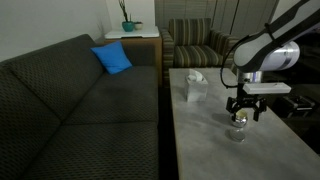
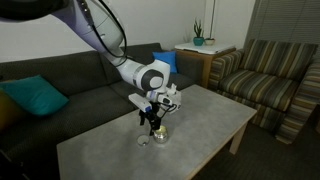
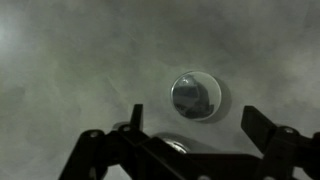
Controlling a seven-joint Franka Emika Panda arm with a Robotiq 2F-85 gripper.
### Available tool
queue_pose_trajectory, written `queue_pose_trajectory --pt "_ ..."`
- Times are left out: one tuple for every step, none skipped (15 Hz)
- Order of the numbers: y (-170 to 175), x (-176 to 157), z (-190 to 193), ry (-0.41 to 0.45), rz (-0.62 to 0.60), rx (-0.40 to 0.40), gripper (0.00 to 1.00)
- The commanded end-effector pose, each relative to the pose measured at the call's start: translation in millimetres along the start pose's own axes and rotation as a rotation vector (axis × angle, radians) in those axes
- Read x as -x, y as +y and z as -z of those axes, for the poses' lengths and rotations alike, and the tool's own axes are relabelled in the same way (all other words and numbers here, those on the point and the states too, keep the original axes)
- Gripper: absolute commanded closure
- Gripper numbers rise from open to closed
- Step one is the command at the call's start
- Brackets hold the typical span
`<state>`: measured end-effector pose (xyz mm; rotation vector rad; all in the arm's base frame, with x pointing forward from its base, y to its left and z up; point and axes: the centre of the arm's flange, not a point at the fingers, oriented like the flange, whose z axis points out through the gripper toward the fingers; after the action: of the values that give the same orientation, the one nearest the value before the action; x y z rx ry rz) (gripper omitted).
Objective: Put the silver lid on the silver bottle
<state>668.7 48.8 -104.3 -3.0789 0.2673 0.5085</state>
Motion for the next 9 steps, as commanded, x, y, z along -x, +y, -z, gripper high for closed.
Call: queue_pose_trajectory --pt "3.7 -0.8 0.1 0.000 0.002 -0.002 0.00" --pt "6.8 -1.5 0.3 0.000 0.003 -0.003 0.00" --pt "8.6 -2.0 0.5 0.000 0.002 -0.004 0.00" --pt "9.0 -2.1 0.5 0.000 0.002 -0.004 0.00" --pt "7.1 -5.9 -0.1 0.000 0.022 0.012 0.00" --pt "4.9 -11.5 -2.6 -0.012 0.022 0.010 0.00" --pt "2.4 -15.4 -5.3 -0.026 0.030 0.011 0.00" --pt "0.0 -18.2 -8.9 -0.036 0.032 0.016 0.00" --pt "-2.2 -19.8 -12.1 -0.047 0.032 0.020 0.00"
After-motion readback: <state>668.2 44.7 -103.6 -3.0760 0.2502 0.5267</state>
